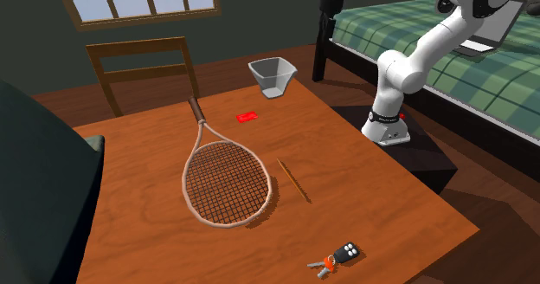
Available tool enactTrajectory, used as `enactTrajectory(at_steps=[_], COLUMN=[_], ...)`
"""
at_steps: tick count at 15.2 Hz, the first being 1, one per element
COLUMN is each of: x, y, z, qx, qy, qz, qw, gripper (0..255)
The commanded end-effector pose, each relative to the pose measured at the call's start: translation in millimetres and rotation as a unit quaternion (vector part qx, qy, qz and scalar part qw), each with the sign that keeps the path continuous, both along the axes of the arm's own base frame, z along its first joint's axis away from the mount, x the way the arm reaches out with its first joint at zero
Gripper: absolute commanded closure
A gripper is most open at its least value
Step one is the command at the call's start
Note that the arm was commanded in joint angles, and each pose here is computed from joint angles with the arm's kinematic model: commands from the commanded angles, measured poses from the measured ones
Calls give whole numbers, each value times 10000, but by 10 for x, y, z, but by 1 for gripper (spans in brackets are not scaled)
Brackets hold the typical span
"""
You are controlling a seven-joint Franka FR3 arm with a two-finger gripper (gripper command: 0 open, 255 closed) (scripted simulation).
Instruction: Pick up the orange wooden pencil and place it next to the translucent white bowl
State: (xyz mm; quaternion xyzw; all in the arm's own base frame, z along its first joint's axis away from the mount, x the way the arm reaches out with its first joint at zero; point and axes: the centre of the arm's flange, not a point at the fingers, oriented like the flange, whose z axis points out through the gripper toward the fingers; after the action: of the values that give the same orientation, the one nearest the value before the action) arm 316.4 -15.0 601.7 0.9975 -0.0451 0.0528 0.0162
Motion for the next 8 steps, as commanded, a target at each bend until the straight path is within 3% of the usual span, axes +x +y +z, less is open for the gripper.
enactTrajectory(at_steps=[1, 8], x=[0, -75], y=[0, 723], z=[0, -509], qx=[0, 257], qy=[0, -82], qz=[0, -1010], qw=[10000, 9945], gripper=[0, 0])
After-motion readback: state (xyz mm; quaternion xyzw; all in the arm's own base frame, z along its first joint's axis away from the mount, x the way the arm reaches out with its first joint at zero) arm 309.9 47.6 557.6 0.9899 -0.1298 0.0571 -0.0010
